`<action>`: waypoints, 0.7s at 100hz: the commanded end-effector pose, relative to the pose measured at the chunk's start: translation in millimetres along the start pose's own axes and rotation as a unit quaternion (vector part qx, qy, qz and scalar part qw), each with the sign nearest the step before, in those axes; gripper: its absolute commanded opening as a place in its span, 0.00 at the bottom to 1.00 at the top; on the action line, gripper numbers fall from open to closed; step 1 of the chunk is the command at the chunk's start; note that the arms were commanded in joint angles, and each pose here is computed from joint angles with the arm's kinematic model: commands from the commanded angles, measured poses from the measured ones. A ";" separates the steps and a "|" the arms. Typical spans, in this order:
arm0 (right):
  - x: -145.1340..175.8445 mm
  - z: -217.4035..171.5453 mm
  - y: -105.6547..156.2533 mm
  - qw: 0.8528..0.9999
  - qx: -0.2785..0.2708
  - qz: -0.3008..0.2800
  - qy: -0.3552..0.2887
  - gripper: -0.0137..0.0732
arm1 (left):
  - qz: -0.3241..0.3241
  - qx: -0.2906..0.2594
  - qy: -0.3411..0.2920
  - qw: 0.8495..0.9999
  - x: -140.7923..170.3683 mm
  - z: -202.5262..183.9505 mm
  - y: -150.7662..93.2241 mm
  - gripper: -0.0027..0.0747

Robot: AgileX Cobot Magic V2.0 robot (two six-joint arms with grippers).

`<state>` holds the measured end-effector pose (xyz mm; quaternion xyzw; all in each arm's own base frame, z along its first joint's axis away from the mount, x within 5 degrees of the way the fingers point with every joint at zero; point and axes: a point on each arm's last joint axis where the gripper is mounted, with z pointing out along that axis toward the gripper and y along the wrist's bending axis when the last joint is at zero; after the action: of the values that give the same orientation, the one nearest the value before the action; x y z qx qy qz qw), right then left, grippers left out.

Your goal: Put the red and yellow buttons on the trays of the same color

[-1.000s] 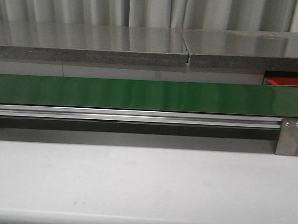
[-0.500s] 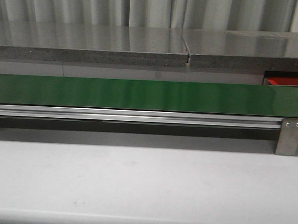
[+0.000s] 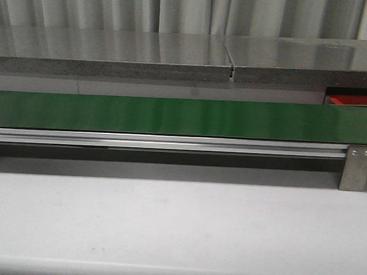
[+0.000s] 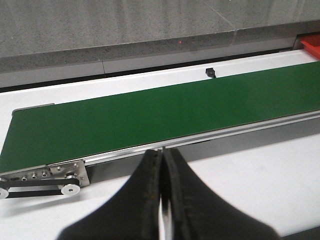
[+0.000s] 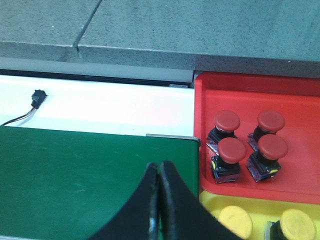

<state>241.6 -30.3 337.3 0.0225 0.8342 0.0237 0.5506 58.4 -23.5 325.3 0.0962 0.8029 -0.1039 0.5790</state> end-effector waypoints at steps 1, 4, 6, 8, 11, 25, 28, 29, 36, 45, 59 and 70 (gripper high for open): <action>-14.7 -22.0 0.4 0.998 0.022 -0.009 -0.064 0.07 | -0.008 0.002 -0.043 0.999 -13.3 -3.2 -0.7 0.01; -13.3 -24.7 0.9 0.998 0.022 -0.010 -0.066 0.07 | -0.008 0.002 -0.043 0.999 -13.3 -3.2 -0.7 0.01; -12.6 -26.4 1.2 0.997 0.022 -0.010 -0.068 0.07 | -0.008 0.002 -0.043 0.999 -13.3 -3.2 -0.7 0.01; -12.4 -28.1 1.4 0.997 0.023 -0.010 -0.070 0.07 | -0.008 0.002 -0.043 0.999 -13.3 -3.2 -0.7 0.01; -10.9 -30.0 1.7 0.997 0.024 -0.010 -0.071 0.07 | -0.008 0.002 -0.043 0.999 -13.3 -3.2 -0.7 0.01; -4.9 -40.4 4.2 0.997 0.022 -0.014 -0.076 0.07 | -0.008 0.002 -0.043 0.999 -13.3 -3.2 -0.7 0.01; -4.7 -43.5 5.0 0.997 0.021 -0.015 -0.079 0.07 | -0.008 0.002 -0.043 0.999 -13.3 -3.2 -0.7 0.01; -5.0 -44.3 5.2 0.996 0.021 -0.015 -0.080 0.07 | -0.008 0.002 -0.043 0.999 -13.3 -3.2 -0.7 0.01; -4.2 -52.0 6.6 0.996 0.022 -0.017 -0.090 0.07 | -0.008 0.002 -0.043 0.999 -13.3 -3.2 -0.7 0.01; -3.9 -62.6 7.0 0.993 0.031 -0.018 -0.114 0.07 | -0.008 0.002 -0.043 0.999 -13.3 -3.2 -0.7 0.01; 3.6 -75.0 6.5 0.989 0.048 -0.018 -0.141 0.07 | -0.008 0.002 -0.043 0.999 -13.3 -3.2 -0.7 0.01; 16.1 -81.6 10.5 0.986 0.048 -0.020 -0.158 0.07 | -0.008 0.002 -0.043 0.999 -13.3 -3.2 -0.7 0.01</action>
<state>169.8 -19.6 345.1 0.0262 0.7760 -0.0091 0.6301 58.4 -23.5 325.3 0.0962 0.8029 -0.1039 0.5790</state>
